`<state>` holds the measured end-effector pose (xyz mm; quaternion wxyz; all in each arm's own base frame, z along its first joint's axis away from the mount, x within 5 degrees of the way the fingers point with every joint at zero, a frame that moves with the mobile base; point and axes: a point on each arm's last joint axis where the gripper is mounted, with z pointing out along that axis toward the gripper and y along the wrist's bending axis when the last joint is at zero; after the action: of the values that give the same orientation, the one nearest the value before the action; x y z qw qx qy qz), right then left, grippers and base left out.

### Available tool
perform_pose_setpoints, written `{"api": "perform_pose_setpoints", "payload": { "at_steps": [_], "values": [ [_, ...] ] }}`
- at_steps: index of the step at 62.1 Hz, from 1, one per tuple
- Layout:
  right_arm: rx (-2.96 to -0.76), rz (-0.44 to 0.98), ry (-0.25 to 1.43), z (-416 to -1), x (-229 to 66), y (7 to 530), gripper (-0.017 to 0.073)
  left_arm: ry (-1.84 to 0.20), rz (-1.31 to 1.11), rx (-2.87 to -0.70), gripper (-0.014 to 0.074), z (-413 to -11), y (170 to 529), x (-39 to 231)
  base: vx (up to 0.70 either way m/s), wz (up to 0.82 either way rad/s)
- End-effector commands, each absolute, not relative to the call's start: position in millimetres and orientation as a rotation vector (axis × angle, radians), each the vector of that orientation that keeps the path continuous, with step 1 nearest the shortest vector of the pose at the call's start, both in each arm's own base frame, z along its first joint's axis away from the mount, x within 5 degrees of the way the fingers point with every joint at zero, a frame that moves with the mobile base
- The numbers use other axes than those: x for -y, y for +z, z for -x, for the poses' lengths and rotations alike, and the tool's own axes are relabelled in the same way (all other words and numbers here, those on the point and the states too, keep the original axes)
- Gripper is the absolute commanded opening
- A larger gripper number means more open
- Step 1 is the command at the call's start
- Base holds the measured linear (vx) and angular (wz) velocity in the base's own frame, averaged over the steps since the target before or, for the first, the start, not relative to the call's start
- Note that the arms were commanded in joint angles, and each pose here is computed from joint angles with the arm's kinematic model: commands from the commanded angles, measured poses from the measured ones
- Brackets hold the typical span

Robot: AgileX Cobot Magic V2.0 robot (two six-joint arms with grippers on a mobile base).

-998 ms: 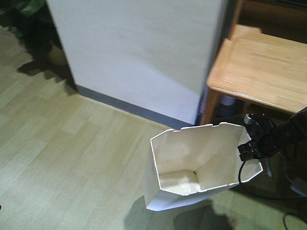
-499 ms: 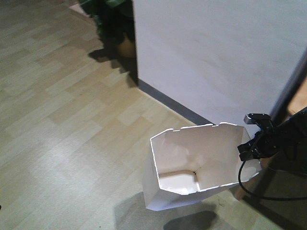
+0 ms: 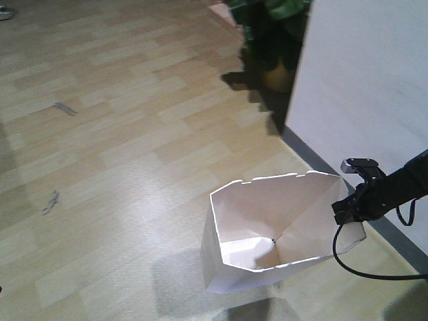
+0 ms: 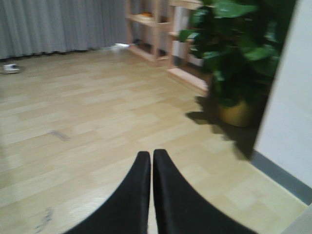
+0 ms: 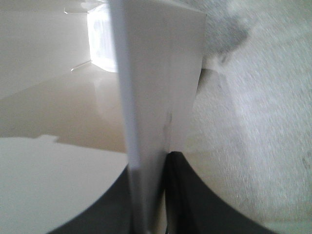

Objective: Move trash bin to bedside with robot
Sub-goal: 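Turn the base toward the bed, holding the bin in the right gripper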

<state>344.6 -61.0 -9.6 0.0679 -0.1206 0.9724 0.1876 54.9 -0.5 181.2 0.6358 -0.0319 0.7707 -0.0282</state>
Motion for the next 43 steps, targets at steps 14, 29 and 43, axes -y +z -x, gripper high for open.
{"api": "perform_pose_setpoints", "payload": {
  "at_steps": [14,29,43],
  "values": [
    [-2.844,0.321,0.739,-353.9,52.6,25.9,-0.0005,-0.072,0.080,-1.690,-0.0006,-55.4,184.1,0.3,0.18,0.68],
    [-2.844,0.321,0.739,-353.9,52.6,25.9,-0.0005,-0.072,0.080,-1.690,-0.0006,-55.4,184.1,0.3,0.19,0.58],
    [-2.844,0.321,0.739,-353.9,52.6,25.9,-0.0005,-0.072,0.080,-1.690,-0.0006,-55.4,184.1,0.3,0.22,0.37]
  ]
}}
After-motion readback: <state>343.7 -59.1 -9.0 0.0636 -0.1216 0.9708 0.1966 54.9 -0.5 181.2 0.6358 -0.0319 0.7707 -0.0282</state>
